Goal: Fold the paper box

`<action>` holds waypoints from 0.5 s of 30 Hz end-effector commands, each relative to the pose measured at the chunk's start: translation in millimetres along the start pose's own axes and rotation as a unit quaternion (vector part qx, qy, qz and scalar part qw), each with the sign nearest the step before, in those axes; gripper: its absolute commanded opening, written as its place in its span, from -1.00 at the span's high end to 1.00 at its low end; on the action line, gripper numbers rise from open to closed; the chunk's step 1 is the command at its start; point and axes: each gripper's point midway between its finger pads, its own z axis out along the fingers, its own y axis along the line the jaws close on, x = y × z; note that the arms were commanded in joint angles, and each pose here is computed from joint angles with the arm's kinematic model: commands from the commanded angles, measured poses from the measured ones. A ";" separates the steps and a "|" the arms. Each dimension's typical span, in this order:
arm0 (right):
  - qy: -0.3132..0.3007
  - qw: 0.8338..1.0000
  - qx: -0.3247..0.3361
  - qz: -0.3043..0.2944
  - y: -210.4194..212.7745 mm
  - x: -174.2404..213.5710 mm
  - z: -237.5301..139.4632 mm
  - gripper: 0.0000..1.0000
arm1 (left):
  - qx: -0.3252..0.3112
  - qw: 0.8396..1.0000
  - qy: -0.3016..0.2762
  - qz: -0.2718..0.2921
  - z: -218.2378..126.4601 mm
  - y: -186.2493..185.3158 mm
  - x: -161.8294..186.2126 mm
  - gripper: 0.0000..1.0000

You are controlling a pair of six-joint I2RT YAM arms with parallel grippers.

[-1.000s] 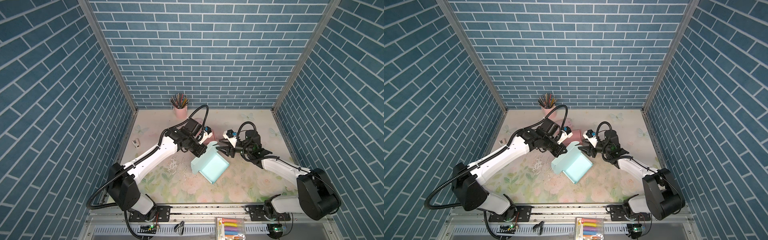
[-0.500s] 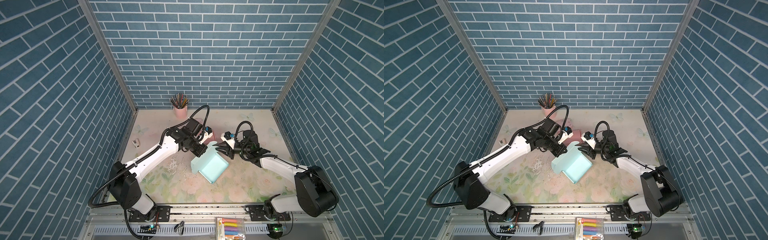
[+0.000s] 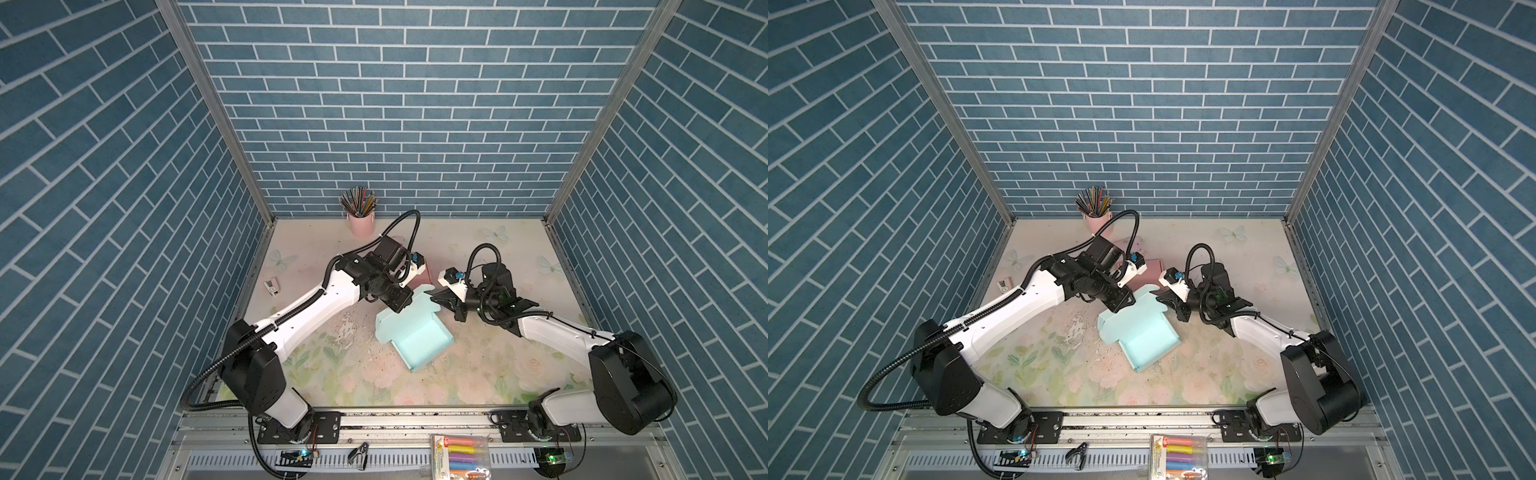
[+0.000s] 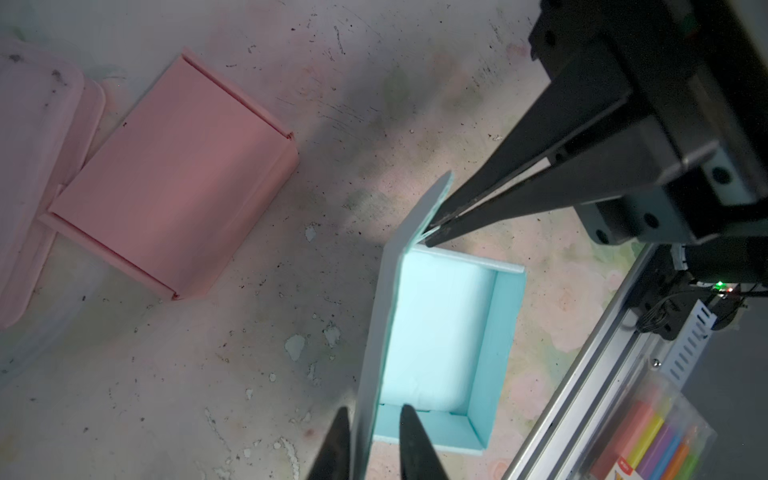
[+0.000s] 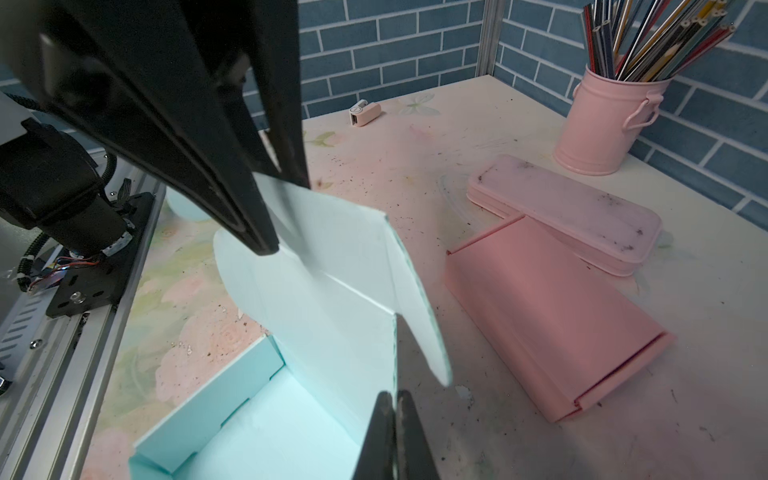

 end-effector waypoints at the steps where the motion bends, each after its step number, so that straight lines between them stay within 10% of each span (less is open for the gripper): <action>1: -0.010 0.999 0.032 -0.024 -1.5 -2.4 -7.7 0.96 | -0.004 1.000 -0.016 0.015 -2.8 -0.8 -5.4 0.22; 6: -0.017 0.997 0.071 -0.016 -3.5 4.2 -17.6 0.97 | -0.003 0.999 -0.033 -0.011 -0.1 3.3 4.9 -0.24; 15: -0.029 0.991 0.128 0.010 -9.7 14.2 -30.5 0.97 | 0.006 0.986 -0.143 -0.088 -14.0 19.5 21.7 -0.49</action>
